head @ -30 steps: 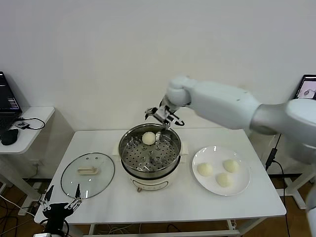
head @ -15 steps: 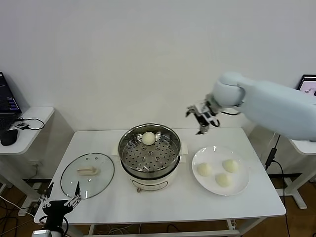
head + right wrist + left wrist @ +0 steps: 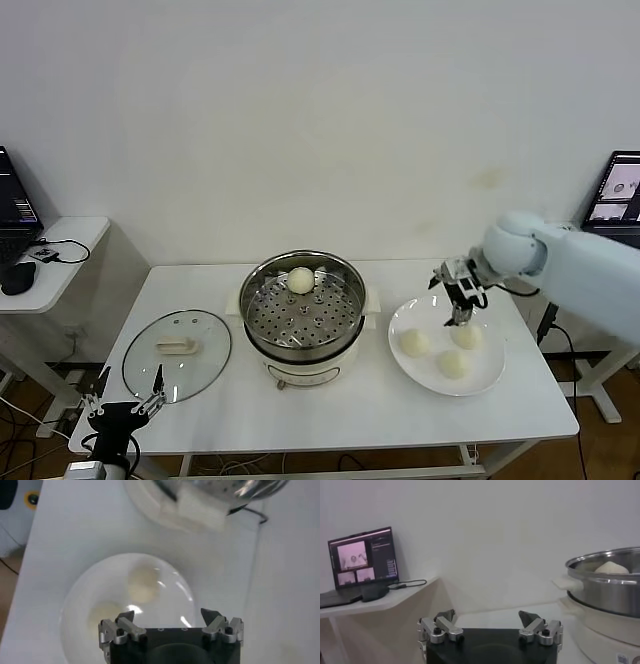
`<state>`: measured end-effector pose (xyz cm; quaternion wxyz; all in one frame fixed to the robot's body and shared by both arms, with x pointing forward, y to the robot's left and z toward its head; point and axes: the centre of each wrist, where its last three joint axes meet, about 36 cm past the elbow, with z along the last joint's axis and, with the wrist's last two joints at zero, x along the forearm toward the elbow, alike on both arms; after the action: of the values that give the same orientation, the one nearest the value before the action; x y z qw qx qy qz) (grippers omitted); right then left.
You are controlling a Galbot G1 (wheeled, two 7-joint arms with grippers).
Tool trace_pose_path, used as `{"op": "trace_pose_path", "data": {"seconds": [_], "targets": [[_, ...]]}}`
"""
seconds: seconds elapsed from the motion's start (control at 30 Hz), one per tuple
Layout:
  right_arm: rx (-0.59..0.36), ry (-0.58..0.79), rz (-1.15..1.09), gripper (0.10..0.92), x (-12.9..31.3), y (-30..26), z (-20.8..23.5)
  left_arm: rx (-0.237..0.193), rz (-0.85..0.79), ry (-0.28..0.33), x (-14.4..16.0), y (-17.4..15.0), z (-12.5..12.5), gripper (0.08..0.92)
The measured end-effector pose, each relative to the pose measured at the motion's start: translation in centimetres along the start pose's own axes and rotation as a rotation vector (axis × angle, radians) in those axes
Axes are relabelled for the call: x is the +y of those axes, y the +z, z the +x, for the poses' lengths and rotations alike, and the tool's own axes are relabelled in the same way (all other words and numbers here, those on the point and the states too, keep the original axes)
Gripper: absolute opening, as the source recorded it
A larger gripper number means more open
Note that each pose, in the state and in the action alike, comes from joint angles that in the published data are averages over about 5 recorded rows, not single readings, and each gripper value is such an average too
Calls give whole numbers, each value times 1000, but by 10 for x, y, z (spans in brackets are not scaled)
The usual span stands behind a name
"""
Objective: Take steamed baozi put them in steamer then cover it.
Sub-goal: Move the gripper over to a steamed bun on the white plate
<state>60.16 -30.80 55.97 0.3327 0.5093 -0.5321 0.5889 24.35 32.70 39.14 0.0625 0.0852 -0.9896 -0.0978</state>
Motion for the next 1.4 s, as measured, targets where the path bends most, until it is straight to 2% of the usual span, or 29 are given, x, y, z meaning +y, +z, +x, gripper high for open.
{"op": "trace_pose_path", "data": {"seconds": [0.6, 1.1, 1.4], "targets": [[9, -36, 23, 811, -5, -20, -80, 10, -4, -27, 6, 2, 5, 823], [31, -52, 17, 708, -6, -21, -115, 12, 4, -28, 4, 3, 4, 823], [30, -57, 8, 606, -4, -20, -122, 11, 4, -25, 3, 1, 5, 823]]}}
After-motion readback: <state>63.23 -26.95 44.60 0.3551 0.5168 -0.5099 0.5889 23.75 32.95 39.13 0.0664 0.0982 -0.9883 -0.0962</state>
